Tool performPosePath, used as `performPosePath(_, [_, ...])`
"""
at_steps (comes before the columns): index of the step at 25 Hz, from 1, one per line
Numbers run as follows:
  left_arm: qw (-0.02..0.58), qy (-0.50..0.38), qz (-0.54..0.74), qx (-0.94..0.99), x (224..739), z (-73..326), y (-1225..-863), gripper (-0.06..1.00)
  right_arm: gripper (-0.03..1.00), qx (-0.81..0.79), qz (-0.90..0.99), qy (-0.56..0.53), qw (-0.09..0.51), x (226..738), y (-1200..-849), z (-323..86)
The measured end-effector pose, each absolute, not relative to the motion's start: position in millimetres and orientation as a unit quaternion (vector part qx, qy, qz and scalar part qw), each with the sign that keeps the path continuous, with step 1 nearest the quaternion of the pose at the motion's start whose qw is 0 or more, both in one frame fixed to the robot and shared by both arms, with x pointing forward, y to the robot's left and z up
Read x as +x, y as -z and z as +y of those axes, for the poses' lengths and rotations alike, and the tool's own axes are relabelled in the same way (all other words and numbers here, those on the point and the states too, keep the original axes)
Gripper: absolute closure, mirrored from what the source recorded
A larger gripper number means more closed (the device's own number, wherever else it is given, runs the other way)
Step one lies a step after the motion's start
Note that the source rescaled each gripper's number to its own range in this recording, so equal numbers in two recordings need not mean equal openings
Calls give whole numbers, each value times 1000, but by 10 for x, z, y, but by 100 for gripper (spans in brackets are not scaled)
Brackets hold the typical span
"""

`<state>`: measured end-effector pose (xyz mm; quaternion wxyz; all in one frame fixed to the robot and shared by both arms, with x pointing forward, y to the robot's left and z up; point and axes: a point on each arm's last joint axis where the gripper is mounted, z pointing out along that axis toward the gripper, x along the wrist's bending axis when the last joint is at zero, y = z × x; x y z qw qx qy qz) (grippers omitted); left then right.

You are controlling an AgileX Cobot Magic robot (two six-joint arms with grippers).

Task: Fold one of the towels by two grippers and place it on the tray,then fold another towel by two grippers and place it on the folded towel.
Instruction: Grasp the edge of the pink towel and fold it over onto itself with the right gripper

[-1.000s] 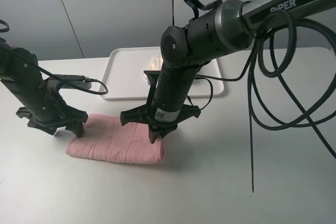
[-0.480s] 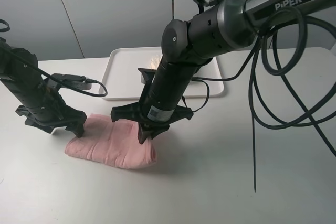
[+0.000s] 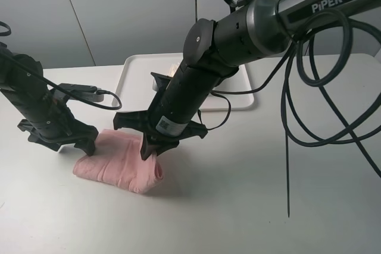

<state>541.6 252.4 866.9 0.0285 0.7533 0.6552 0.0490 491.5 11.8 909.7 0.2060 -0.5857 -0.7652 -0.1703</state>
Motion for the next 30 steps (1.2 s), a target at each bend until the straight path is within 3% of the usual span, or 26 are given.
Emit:
performPosePath(18, [28,-48,657,752,5414,2524,-8669,-5,92,-615,-707,285,201,5082,-9190,254])
performPosePath(30, [27,-47,657,752,5412,2524,-8669,-5,92,-623,-688,304,215,5055,-9005,391])
